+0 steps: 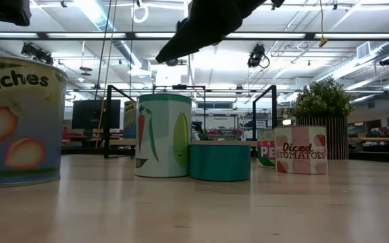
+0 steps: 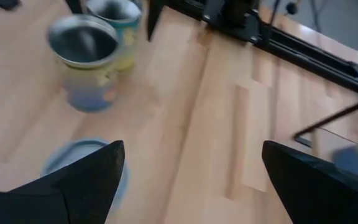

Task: Pick and place cans onto a shelf
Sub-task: Put the canned carrots on the shelf

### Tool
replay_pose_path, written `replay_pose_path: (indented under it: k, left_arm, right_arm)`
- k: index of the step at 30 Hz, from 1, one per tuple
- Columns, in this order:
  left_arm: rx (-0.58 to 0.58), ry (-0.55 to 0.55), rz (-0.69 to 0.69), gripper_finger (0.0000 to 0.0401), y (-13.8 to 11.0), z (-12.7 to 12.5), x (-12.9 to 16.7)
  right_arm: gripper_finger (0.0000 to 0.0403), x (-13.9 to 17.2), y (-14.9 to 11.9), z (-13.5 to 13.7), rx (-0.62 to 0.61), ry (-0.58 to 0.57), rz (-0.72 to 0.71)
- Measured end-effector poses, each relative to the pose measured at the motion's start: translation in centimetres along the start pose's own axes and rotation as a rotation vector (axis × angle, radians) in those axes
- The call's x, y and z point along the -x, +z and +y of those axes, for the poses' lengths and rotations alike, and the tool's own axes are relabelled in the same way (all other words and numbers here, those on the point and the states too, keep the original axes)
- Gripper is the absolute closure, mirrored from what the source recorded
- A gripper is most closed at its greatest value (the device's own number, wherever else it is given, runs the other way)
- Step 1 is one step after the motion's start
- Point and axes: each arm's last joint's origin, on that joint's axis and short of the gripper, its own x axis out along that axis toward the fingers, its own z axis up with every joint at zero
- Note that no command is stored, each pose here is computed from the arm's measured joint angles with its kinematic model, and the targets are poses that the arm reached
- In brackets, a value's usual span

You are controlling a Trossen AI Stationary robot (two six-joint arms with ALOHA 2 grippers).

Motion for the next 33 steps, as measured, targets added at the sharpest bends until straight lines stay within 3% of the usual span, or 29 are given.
replay_pose_path:
  k: [7,16,21,33]
  left_arm:
    - [-0.110,-0.020,0.049,0.0016,-0.1,-0.1,0.0]
    - [-0.183,-0.028,0.072,0.0082,0.1,0.0,-0.2]
    - [-0.230,-0.007,0.112,0.0088,0.6,0.6,-0.1]
    - [-0.384,0.072,0.108,0.0081,6.0,4.8,0.0]
  right_arm:
    - [0.0014,0.0,0.1,0.1,-0.049,0.032,-0.016]
    - [0.0014,0.0,0.1,0.2,-0.067,0.035,-0.014]
    - [0.0014,0.5,-0.1,0.2,-0.045,0.034,0.027]
    - [0.0014,2.5,-1.2,-3.4,-0.105,-0.032,0.055]
